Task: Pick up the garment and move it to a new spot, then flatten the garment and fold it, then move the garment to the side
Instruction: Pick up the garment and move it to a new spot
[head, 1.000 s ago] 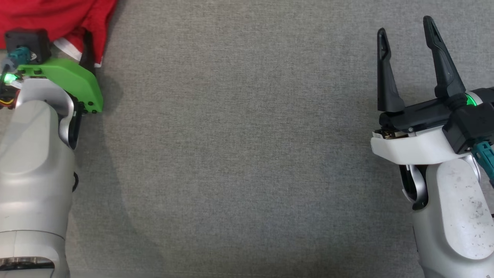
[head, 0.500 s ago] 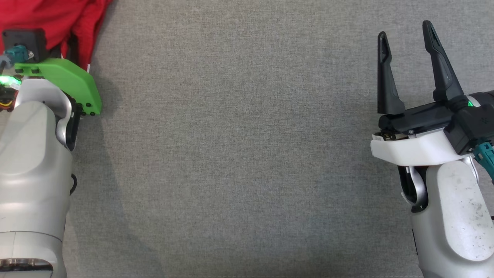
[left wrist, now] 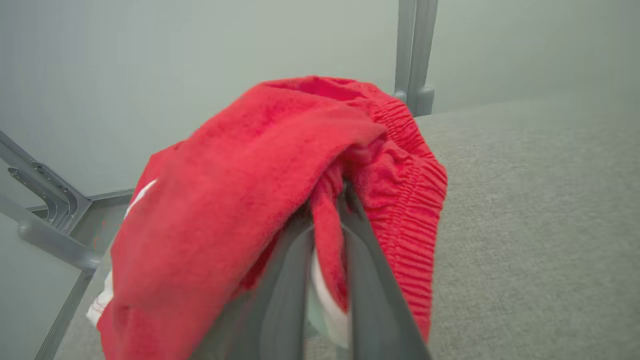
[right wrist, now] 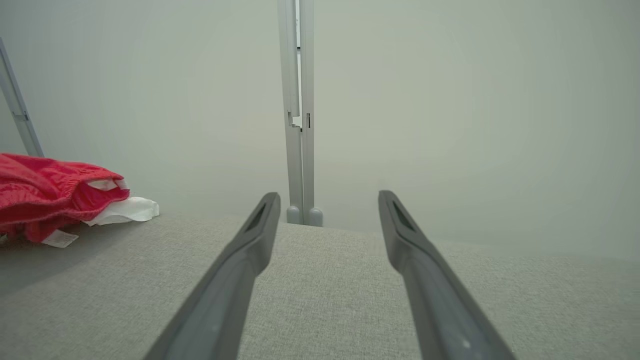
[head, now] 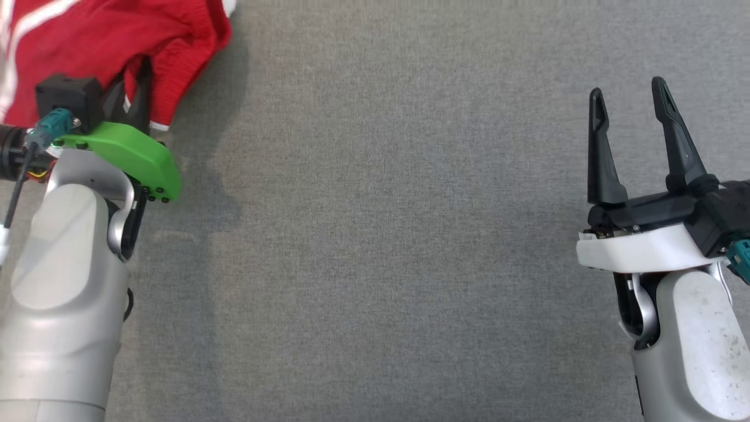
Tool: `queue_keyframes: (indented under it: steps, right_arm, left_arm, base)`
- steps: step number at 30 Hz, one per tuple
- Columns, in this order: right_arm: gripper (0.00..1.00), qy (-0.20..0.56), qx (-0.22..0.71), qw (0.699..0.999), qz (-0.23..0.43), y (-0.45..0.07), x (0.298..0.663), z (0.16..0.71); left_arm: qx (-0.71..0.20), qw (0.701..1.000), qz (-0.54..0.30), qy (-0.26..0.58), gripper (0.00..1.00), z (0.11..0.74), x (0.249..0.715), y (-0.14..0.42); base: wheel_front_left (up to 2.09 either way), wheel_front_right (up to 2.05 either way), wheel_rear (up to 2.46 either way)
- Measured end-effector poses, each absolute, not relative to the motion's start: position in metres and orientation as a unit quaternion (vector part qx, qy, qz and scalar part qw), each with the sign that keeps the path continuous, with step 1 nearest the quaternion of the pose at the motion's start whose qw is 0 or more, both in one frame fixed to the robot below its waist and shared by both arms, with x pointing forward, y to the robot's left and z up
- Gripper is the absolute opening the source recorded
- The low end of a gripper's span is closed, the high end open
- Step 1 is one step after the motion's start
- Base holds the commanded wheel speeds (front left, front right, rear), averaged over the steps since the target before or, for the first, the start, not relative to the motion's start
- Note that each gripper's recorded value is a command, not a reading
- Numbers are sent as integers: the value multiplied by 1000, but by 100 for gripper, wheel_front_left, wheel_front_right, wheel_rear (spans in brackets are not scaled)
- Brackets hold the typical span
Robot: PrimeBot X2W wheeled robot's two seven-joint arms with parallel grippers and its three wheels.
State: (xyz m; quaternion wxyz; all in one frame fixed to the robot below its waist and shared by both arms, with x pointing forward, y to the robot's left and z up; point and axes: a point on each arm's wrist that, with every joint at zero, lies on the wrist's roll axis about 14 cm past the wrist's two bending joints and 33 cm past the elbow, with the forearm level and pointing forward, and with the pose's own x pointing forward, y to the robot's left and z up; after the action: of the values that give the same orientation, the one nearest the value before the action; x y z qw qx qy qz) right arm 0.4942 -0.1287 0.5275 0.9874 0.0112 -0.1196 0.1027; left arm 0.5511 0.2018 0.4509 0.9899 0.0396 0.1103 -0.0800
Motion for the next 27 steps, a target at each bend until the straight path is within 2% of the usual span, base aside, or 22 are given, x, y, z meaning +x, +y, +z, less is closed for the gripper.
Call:
queue_keyframes:
  steps: [6, 13, 20, 27]
  right_arm:
    - [100, -133, 11, 987, 88, -140, 478, 546]
    - [100, -137, 4, 989, 54, -168, 460, 555]
    - [100, -135, -4, 991, 11, -200, 445, 558]
    - [100, -128, -7, 991, -32, -231, 430, 557]
  left_arm:
    - [38, 990, -130, 37, 0, 507, 541, 157]
    - [3, 972, -234, -5, 0, 540, 519, 59]
    - [-22, 941, -338, 18, 0, 528, 489, -31]
    - [-1, 892, -445, 78, 0, 483, 446, -104]
  base:
    - [0, 0, 0]
    - [0, 0, 0]
    - [0, 0, 0]
    - [0, 0, 0]
